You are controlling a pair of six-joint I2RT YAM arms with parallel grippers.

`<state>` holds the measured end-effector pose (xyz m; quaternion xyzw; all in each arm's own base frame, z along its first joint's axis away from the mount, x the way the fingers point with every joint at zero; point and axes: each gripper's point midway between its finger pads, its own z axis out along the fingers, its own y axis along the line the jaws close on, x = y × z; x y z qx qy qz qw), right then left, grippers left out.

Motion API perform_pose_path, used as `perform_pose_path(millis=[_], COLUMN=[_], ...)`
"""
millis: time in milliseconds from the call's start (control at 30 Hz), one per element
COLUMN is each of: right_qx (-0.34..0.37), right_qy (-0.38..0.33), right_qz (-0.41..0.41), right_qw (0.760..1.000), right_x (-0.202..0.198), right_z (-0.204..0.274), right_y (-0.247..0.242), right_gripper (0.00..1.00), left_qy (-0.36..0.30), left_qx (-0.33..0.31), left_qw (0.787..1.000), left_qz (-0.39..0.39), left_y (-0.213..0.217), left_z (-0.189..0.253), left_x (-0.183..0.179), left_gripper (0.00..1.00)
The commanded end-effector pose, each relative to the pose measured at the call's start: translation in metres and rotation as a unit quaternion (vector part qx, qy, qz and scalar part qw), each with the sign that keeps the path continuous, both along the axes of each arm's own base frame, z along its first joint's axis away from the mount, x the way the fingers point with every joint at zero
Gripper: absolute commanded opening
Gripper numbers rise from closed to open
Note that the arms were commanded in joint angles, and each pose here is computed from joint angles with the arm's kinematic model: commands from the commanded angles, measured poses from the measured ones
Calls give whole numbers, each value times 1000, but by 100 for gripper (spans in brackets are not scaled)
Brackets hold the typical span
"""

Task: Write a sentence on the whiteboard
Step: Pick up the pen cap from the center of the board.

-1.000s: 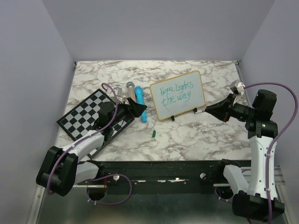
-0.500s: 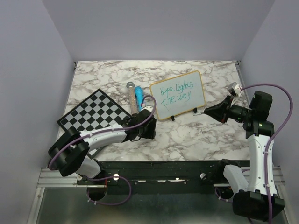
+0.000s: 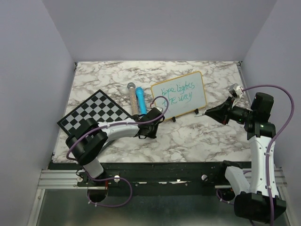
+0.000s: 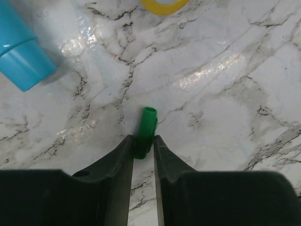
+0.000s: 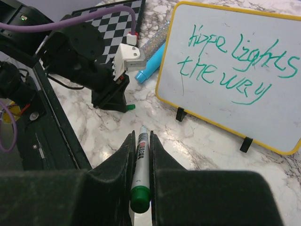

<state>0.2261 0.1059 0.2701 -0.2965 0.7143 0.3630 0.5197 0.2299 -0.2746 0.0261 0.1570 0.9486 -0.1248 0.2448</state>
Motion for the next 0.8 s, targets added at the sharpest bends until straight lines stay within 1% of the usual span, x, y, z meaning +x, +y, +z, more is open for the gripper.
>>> perform_pose_path(millis=[0,100,200,300,333,367,433,500,533,600,633,667,700,733,767], right_qx=[-2,-1,1,6,9,12,19,22,22,29,31,48,48,49,56], right_qy=[-14,-10,-4,8,18,24,44,63,69,104,109,149,162,167,193], right_qz=[5,4,6,8,9,10,18,24,26,35,37,31,29,26,21], right_qw=[1000,1000,1000,1000,1000,1000,999,997,997,994,993,987,985,984,979], right_x=[1,2,2,3,4,5,6,7,9,11,15,18,20,26,26], right_z=[0,-2,-4,-9,-13,-15,-24,-31,-36,-49,-57,-68,-74,-80,-88], right_y=[-1,-1,-1,0,0,0,3,7,9,17,19,22,25,26,29], right_gripper=[1,1,1,1,1,0,1,1,1,1,0,1,1,1,1], left_qy=[34,46,53,59,61,65,60,53,37,23,7,-6,-13,-33,-47], left_qx=[11,21,47,66,71,76,76,78,69,70,58,54,58,41,36], left_qw=[999,998,996,994,994,993,993,992,991,990,989,987,986,985,981], left_qz=[-27,-31,-44,-58,-61,-65,-74,-88,-106,-123,-138,-151,-157,-166,-186], left_y=[-5,-5,0,5,8,9,10,12,4,3,-7,-11,-10,-19,-27], left_z=[-12,-20,-28,-38,-41,-46,-53,-58,-58,-61,-60,-58,-61,-59,-58], left_x=[-11,-13,-18,-21,-22,-24,-26,-31,-31,-35,-38,-39,-43,-41,-47], left_gripper=[31,31,30,14,5,3,1,0,0,0,0,0,0,0,0])
